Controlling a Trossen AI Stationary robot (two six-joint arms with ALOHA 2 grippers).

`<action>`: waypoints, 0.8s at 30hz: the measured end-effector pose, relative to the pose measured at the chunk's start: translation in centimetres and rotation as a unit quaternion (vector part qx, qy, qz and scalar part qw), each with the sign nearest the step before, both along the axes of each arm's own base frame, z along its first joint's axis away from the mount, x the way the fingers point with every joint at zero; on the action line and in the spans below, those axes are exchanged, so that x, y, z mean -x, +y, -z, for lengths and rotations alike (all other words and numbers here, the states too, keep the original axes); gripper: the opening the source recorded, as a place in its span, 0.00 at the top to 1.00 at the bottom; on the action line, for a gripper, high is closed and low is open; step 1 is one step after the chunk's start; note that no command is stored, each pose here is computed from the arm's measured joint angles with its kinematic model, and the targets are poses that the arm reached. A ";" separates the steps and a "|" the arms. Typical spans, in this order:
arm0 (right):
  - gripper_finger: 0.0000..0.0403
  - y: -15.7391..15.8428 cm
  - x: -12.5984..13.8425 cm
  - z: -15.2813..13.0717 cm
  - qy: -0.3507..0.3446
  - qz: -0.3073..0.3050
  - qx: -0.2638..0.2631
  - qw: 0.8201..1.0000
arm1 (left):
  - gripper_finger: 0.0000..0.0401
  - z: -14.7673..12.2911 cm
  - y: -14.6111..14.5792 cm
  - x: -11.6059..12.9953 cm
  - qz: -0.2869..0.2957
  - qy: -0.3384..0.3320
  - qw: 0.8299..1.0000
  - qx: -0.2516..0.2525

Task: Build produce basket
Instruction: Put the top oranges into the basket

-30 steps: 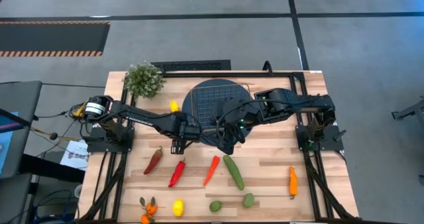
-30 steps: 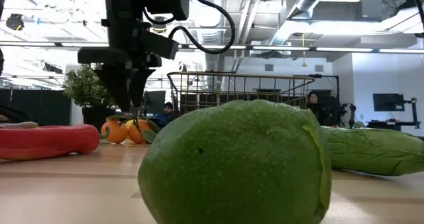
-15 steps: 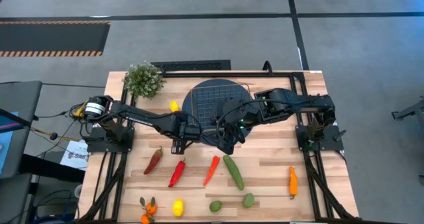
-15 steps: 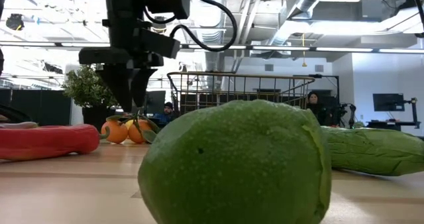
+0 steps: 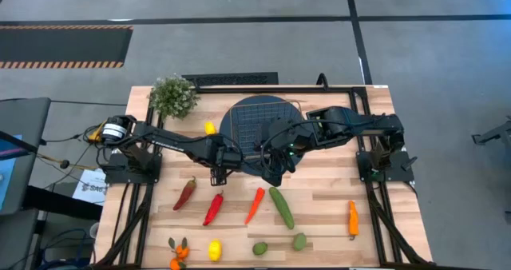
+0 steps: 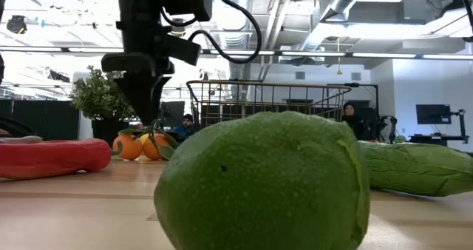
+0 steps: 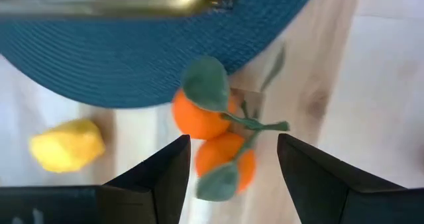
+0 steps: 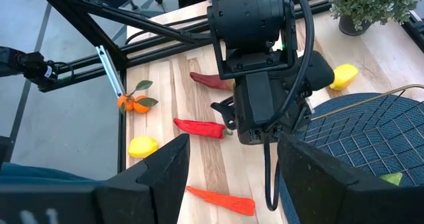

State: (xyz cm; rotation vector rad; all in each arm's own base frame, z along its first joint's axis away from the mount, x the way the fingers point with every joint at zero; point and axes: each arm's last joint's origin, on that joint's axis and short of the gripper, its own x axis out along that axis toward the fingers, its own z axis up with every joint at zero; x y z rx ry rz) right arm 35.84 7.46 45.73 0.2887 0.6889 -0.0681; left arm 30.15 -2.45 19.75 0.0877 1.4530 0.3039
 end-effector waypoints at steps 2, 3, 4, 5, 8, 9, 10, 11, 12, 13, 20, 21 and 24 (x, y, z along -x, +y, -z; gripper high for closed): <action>0.38 0.0 0.0 0.0 0.000 0.000 0.000 1.000 | 0.47 0.0 -0.1 0.0 -0.017 -0.001 1.000 0.019; 0.38 0.0 0.0 0.0 0.000 0.000 0.000 1.000 | 0.47 0.0 -0.1 0.0 -0.020 -0.002 1.000 0.024; 0.38 0.0 0.0 0.0 0.000 0.000 0.000 1.000 | 0.47 0.0 -0.1 0.0 -0.021 -0.003 0.999 0.025; 0.38 0.0 0.0 0.0 0.000 0.000 0.000 1.000 | 0.47 0.0 -0.1 0.0 -0.022 -0.005 0.999 0.024; 0.38 0.0 0.0 0.0 0.000 0.000 0.000 1.000 | 0.47 0.0 -0.1 -0.1 -0.017 -0.010 1.000 0.013; 0.38 0.0 0.0 0.0 0.000 0.000 0.000 1.000 | 0.47 0.0 -0.1 -0.2 -0.012 -0.011 1.000 0.009; 0.38 0.0 0.0 0.0 0.000 0.000 0.000 1.000 | 0.47 0.0 0.0 -0.2 -0.007 -0.012 1.000 0.003; 0.38 0.0 0.0 0.0 0.000 0.000 0.000 1.000 | 0.47 0.0 0.0 -0.2 -0.003 -0.013 1.000 0.000; 0.38 0.0 0.0 0.0 0.000 0.000 0.000 1.000 | 0.47 0.0 -0.1 -0.2 -0.002 -0.013 1.000 -0.003; 0.38 0.0 0.0 0.0 0.000 0.000 0.000 1.000 | 0.47 0.0 0.0 -0.2 0.001 -0.011 1.000 -0.007; 0.38 0.0 0.0 0.0 0.000 0.001 0.001 1.000 | 0.47 2.3 -0.1 1.4 0.010 0.033 0.999 -0.001; 0.38 0.0 0.0 0.0 0.000 0.001 0.001 1.000 | 0.47 2.8 -0.1 1.7 0.008 0.037 0.999 -0.002; 0.38 0.0 0.0 0.0 0.000 -0.001 0.003 1.000 | 0.47 3.5 -0.1 2.2 -0.005 0.042 0.999 -0.005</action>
